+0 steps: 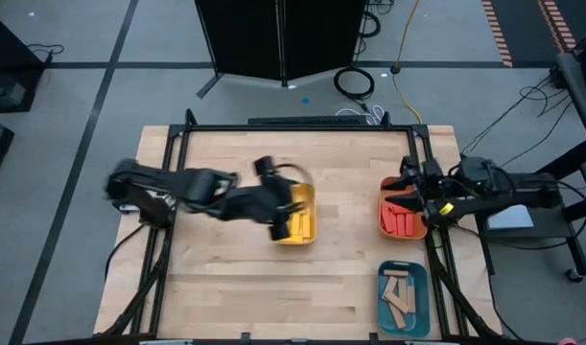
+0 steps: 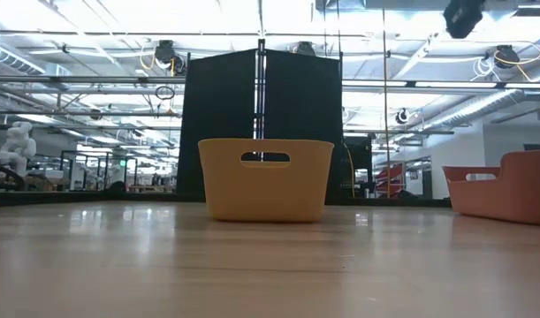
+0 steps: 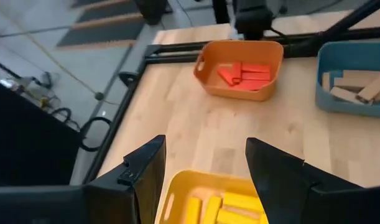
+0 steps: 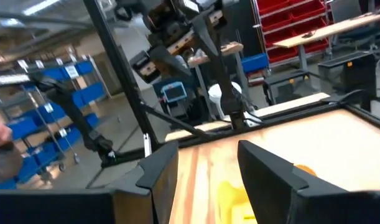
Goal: Sort blocks
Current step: Return to Home Position
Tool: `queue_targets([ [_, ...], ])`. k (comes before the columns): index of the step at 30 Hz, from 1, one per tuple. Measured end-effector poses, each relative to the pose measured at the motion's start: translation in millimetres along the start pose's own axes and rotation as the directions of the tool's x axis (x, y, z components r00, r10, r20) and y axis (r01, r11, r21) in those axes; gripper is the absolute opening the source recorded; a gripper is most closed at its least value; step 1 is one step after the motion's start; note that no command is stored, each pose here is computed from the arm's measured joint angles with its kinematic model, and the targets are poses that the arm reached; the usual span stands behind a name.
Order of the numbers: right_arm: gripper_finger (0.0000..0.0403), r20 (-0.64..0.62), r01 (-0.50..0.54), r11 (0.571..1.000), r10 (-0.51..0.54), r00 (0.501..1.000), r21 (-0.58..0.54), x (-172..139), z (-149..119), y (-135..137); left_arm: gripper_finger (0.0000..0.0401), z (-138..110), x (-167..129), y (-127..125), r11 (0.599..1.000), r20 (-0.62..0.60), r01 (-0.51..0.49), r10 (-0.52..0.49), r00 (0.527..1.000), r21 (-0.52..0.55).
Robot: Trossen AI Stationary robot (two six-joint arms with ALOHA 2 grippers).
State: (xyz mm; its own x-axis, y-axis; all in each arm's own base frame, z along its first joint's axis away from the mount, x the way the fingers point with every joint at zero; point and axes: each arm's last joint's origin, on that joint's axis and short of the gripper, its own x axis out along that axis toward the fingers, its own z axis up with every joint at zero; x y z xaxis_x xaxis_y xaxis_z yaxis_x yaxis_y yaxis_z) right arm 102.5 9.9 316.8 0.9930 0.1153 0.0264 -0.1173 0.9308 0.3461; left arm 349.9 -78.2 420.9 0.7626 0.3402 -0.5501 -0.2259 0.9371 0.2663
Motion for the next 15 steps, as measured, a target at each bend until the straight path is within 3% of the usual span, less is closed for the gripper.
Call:
queue_targets([
  [6,0.016,0.027,-0.013,0.998,0.011,1.0,0.063,15.0,-21.1,-8.2,0.0219,-77.8,-42.7,0.3,0.997,0.161,0.053,-0.044,0.986,-0.054],
  [11,0.016,-0.013,0.005,0.997,-0.004,1.0,0.073,19.7,-33.1,-12.8,0.0219,-160.6,-54.9,18.3,0.976,0.368,0.13,-0.057,0.928,-0.175],
  [15,0.016,-0.035,0.006,1.0,-0.005,0.999,0.02,19.7,-41.9,-15.3,0.0219,-226.2,-57.3,32.8,0.948,0.49,0.197,-0.052,0.87,-0.249],
])
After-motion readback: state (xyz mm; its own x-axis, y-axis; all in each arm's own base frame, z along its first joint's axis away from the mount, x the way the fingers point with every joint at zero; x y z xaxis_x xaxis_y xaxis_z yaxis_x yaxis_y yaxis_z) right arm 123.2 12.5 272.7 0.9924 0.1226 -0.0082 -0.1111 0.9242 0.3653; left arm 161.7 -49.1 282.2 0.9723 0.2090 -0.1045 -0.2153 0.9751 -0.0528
